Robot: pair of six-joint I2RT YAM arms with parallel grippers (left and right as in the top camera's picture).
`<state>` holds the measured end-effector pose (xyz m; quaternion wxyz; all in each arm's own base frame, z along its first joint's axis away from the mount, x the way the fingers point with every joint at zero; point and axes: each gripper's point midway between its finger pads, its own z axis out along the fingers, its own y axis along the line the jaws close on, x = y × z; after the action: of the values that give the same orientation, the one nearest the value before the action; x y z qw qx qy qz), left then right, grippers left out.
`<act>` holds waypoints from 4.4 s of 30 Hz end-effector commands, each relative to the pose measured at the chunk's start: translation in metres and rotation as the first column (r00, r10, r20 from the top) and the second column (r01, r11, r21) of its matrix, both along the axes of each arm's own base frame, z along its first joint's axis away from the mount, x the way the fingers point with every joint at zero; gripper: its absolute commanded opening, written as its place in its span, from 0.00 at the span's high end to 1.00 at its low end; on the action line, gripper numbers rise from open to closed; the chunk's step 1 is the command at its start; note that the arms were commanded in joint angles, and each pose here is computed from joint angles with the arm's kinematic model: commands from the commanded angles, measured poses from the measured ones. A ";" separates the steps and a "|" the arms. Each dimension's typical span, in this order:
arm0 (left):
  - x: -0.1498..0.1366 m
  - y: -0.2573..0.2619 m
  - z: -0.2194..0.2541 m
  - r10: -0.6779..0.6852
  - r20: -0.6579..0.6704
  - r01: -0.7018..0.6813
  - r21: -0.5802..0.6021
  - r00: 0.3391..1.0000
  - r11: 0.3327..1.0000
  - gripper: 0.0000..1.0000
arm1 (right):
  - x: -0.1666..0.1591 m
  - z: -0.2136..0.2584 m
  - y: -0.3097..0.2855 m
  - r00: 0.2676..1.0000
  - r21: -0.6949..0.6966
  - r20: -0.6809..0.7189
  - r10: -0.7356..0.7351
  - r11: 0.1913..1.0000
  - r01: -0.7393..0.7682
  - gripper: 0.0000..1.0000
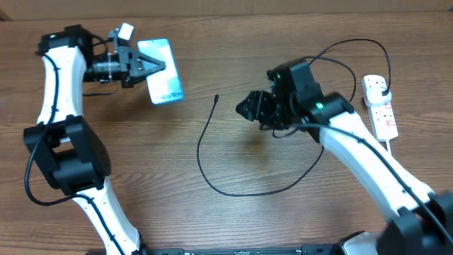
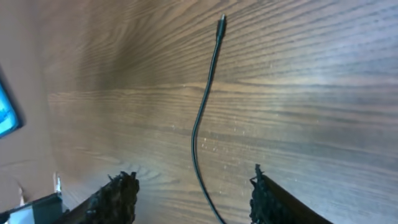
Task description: Plug charger to phone and switch on socket
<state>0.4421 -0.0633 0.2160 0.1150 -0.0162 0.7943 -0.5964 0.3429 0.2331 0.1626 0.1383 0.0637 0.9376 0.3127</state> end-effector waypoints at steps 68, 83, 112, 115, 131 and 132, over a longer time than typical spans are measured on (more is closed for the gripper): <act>-0.006 -0.009 0.011 0.035 -0.236 -0.050 -0.058 0.971 0.997 0.96 | 0.099 -0.148 0.084 0.981 -0.283 0.161 -0.110 0.947 0.153 0.64; -0.006 -0.009 0.011 0.034 -0.237 -0.050 -0.059 0.971 0.997 0.96 | 0.096 -0.171 0.086 0.981 -0.264 0.111 -0.159 0.947 0.184 0.64; -0.007 -0.009 0.011 0.034 -0.246 -0.050 -0.060 0.969 0.997 0.96 | 0.070 -0.130 0.034 0.994 -0.510 -0.080 -0.076 0.860 0.024 0.96; -0.007 -0.009 0.011 0.034 -0.246 -0.049 -0.057 0.969 0.997 0.96 | 0.057 -0.134 0.031 0.985 -0.489 -0.158 -0.074 0.872 -0.013 0.96; -0.008 -0.009 0.011 0.034 -0.246 -0.050 -0.057 0.969 0.997 0.96 | 0.035 -0.170 0.039 0.955 -0.467 -0.276 -0.104 0.883 -0.039 0.96; -0.008 -0.009 0.011 0.034 -0.246 -0.050 -0.057 0.969 0.997 0.96 | 0.034 -0.171 0.039 0.954 -0.468 -0.279 -0.110 0.883 -0.035 0.96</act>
<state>0.4325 -0.0722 0.2143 0.0166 -0.1147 0.7908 -0.6011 0.3857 0.2700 0.0065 0.0308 0.0895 0.9931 0.0688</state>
